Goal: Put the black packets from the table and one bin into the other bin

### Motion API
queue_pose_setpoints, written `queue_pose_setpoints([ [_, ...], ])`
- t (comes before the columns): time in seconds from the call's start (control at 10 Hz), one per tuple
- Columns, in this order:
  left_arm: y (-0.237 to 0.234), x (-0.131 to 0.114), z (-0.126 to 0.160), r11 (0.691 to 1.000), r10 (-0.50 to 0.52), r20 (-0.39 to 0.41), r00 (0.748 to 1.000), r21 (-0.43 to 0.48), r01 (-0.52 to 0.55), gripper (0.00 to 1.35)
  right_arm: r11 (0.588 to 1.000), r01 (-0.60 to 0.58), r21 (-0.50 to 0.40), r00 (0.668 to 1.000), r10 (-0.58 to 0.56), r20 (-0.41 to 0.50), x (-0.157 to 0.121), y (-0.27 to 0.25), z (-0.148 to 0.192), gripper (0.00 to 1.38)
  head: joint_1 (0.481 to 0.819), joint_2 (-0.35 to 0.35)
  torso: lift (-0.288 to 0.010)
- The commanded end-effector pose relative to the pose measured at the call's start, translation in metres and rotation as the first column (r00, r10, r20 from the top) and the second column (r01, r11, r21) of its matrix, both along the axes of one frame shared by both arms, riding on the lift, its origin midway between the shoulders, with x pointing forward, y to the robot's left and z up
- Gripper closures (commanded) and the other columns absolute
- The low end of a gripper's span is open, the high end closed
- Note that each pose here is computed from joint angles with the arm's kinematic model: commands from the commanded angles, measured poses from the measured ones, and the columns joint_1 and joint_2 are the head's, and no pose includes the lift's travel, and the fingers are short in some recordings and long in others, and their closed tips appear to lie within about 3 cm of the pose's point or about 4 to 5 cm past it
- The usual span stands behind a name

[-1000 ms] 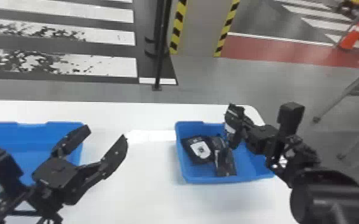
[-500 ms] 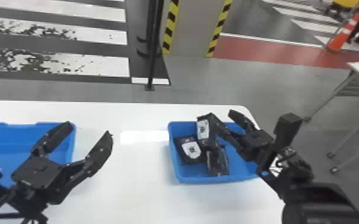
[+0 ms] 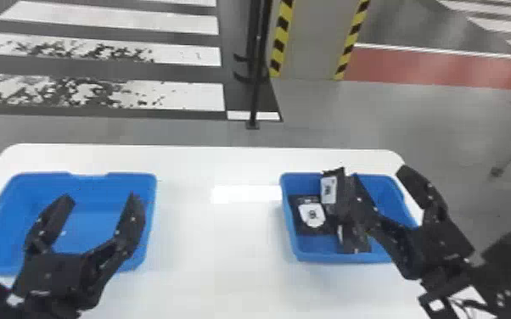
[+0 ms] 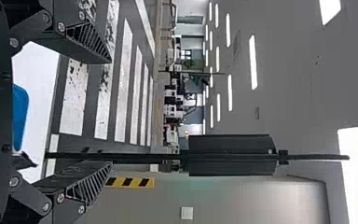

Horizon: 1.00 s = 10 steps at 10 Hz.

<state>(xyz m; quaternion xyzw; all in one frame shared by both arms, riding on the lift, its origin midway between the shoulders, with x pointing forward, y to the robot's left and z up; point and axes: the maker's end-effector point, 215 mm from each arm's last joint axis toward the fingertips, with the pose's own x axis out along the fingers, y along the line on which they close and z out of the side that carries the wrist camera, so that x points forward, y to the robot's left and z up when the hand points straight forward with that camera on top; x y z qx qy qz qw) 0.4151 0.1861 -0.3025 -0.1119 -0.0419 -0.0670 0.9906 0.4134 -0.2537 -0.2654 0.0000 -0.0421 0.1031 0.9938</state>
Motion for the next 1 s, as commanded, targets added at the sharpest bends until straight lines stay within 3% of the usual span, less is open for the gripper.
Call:
queue_pose_setpoints([
  [0.0,0.011,-0.013,0.014,0.998,0.042,0.031,0.999,0.054,-0.044,0.11,1.0,0.019,0.003,0.998,-0.019,-0.056,-0.017,-0.006,-0.023,0.27,0.695,-0.094,-0.11],
  [0.3,0.011,-0.016,0.014,0.96,0.041,0.052,0.998,0.276,-0.054,0.11,0.999,0.03,-0.013,0.993,-0.031,-0.117,-0.021,-0.008,-0.043,0.27,0.695,-0.095,-0.11],
  [0.9,0.019,-0.018,0.009,0.966,0.059,0.029,0.998,0.249,-0.064,0.11,1.0,0.025,-0.013,0.994,-0.027,-0.106,-0.022,-0.006,-0.036,0.28,0.695,-0.08,-0.11],
])
